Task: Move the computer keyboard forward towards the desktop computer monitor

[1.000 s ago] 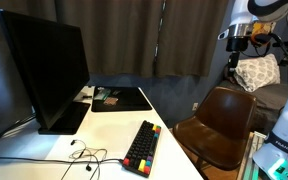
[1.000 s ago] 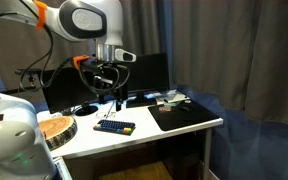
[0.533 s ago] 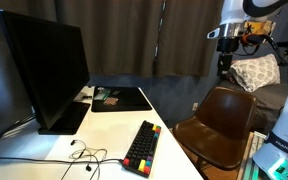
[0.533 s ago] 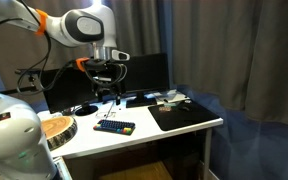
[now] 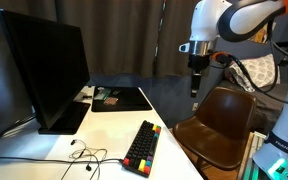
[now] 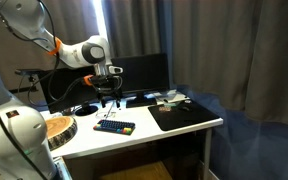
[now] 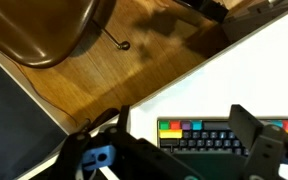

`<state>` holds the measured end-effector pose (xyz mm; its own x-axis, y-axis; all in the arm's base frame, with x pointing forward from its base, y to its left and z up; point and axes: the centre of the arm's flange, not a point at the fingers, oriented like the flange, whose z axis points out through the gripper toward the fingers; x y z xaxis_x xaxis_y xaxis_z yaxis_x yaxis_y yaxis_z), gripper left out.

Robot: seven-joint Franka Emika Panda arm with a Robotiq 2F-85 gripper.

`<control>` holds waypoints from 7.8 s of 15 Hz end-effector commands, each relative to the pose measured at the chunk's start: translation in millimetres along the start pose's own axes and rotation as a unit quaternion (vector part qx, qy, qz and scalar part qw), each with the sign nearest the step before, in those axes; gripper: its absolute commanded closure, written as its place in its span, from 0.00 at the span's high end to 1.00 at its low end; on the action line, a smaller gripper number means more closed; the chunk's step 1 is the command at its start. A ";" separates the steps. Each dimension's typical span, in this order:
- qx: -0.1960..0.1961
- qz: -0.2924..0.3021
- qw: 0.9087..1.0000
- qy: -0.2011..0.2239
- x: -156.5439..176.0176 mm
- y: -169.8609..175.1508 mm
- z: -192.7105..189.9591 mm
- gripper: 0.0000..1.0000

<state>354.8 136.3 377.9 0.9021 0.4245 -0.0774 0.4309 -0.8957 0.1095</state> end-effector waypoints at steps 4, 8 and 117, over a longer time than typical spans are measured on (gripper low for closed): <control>0.012 0.005 1.000 0.001 19.7 -12.1 38.5 1.00; 0.016 0.002 1.000 -0.005 22.6 -13.1 49.1 1.00; -0.045 0.010 0.991 0.123 186.1 -39.0 198.3 0.00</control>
<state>478.4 205.4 165.1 0.9043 0.4096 0.1201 0.3827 -0.9026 0.1971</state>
